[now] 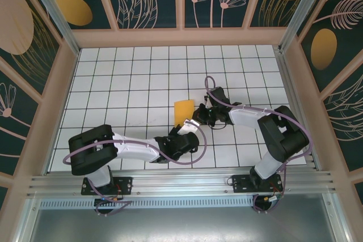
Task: Fold a paper plane with a square sheet of paper (pick it up from the middle)
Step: Third fold the triangle at the center of the table.
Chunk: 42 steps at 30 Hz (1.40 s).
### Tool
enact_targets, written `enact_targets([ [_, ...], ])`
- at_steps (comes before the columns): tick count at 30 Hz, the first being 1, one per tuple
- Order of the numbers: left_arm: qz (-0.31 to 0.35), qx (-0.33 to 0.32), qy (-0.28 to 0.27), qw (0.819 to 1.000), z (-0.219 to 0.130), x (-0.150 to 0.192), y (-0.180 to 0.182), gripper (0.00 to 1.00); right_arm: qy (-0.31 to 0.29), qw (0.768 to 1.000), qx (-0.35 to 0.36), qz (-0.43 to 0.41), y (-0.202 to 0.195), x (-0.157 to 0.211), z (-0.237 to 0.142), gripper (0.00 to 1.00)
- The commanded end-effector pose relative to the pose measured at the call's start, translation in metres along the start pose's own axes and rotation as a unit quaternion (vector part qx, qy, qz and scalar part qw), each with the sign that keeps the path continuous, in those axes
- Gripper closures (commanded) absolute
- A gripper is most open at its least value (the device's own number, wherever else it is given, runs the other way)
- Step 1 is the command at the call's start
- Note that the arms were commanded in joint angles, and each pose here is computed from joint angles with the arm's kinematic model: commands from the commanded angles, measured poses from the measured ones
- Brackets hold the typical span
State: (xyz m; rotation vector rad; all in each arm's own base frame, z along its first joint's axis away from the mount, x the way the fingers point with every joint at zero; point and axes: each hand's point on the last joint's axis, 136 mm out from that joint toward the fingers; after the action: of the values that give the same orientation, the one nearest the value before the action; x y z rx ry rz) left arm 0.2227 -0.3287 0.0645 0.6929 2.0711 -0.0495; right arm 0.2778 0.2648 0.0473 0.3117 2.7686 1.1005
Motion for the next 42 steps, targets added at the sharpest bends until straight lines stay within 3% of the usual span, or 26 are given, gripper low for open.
enact_targets([
  [1, -0.018, -0.003, -0.024, 1.000, -0.009, -0.017, 0.003, 0.73, 0.007, 1.000, 0.007, -0.010, 0.000, 0.002, 0.002, 0.95],
  [12, -0.024, 0.055, -0.014, 0.998, -0.016, -0.014, -0.011, 1.00, 0.007, 1.000, 0.009, -0.017, 0.001, 0.002, 0.001, 0.93],
  [17, -0.048, 0.069, -0.009, 0.996, -0.016, -0.007, -0.013, 1.00, 0.010, 1.000, 0.006, -0.021, 0.004, 0.003, 0.001, 0.93],
  [22, -0.088, 0.092, -0.011, 0.992, -0.019, -0.007, -0.011, 1.00, 0.005, 0.999, 0.004, -0.034, 0.008, 0.001, -0.004, 0.84],
  [25, -0.126, 0.123, -0.016, 0.984, -0.022, -0.008, -0.007, 1.00, -0.008, 0.999, 0.012, -0.048, 0.010, -0.002, -0.013, 0.80],
  [27, -0.152, 0.153, -0.022, 0.976, -0.026, -0.009, -0.004, 1.00, -0.015, 0.998, 0.017, -0.054, 0.010, -0.006, -0.019, 0.70],
  [31, -0.181, 0.202, -0.026, 0.962, -0.034, -0.009, -0.003, 1.00, -0.033, 0.996, 0.028, -0.080, 0.016, -0.015, -0.029, 0.68],
  [37, -0.203, 0.235, -0.013, 0.951, -0.037, 0.001, -0.002, 1.00, -0.024, 0.991, -0.003, -0.134, 0.048, -0.030, -0.024, 0.68],
  [42, -0.220, 0.241, -0.005, 0.945, -0.035, 0.009, 0.002, 1.00, 0.009, 0.987, 0.009, -0.158, 0.053, -0.037, 0.002, 0.78],
])
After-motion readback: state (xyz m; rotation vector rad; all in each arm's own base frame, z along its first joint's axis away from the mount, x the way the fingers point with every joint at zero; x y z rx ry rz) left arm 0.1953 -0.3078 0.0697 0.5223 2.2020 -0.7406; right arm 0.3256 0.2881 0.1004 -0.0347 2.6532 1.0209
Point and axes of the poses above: each hand's point on the last joint's axis, 136 mm out from that joint toward the fingers, its own z axis out along the fingers, its own y axis along the line the jaws close on, x = y × z
